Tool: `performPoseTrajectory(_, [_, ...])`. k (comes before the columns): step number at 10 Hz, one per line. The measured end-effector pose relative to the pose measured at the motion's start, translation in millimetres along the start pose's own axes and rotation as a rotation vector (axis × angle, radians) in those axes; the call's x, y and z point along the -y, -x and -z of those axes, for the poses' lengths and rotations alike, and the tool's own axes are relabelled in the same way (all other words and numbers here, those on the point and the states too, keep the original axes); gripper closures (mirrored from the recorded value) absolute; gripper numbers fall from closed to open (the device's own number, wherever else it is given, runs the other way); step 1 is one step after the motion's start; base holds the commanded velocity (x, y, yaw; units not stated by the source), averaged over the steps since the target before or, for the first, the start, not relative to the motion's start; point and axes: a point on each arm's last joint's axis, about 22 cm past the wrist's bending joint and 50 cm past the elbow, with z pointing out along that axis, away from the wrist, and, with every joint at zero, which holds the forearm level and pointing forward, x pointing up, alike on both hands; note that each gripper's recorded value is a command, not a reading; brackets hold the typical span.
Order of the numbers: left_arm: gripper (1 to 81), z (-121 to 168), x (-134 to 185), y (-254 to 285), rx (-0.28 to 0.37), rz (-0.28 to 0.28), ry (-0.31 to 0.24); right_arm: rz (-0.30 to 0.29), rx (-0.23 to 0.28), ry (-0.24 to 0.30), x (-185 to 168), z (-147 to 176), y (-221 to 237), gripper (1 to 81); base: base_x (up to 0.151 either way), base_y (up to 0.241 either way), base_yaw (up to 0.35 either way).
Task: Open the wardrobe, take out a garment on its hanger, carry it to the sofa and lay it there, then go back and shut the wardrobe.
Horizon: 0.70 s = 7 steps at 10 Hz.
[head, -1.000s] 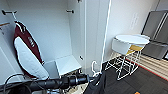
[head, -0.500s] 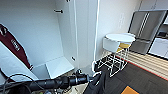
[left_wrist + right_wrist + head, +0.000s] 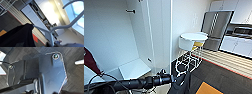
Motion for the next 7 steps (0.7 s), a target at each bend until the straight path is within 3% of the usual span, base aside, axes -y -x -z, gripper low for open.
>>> performPoseTrajectory(7, [81.1,-0.6,-2.8,1.9,0.004,-0.004,0.005,-0.002,0.003,0.0,0.1,0.2,3.3,1.0,0.0,0.0,-0.246])
